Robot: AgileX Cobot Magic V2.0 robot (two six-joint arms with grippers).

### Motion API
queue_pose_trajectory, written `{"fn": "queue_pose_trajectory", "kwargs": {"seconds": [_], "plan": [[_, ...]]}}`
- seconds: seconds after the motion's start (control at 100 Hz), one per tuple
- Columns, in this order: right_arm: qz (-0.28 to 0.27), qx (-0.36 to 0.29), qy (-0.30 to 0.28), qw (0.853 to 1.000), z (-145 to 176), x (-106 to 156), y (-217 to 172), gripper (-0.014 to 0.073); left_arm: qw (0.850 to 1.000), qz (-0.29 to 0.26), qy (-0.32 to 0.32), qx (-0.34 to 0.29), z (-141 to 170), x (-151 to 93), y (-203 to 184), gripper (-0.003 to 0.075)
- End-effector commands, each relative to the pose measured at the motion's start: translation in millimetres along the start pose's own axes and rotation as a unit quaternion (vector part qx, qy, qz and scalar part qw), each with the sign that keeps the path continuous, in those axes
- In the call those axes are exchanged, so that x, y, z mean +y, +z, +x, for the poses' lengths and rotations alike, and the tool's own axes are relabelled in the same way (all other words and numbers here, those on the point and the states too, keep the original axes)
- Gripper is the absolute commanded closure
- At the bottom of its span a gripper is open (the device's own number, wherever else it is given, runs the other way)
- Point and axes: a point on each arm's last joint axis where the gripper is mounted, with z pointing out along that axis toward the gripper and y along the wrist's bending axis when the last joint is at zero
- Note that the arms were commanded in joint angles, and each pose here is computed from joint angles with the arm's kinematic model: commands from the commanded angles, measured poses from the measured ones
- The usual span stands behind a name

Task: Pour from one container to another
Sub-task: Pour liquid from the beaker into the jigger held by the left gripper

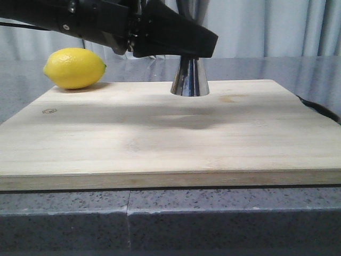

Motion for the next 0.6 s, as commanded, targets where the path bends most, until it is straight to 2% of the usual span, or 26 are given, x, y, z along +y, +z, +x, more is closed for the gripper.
{"fn": "queue_pose_trajectory", "kwargs": {"seconds": [0.0, 0.59], "plan": [[0.059, 0.005, -0.011, 0.998, -3.6, -11.9, -20.6, 0.0475, 0.997, 0.035, 0.014, -0.061, -28.7, -11.8, -3.7, 0.0733], [0.061, 0.012, -0.036, 0.997, -3.2, -12.4, -20.5, 0.0475, 0.997, 0.035, 0.014, -0.061, -28.7, -11.8, -3.7, 0.0733]]}}
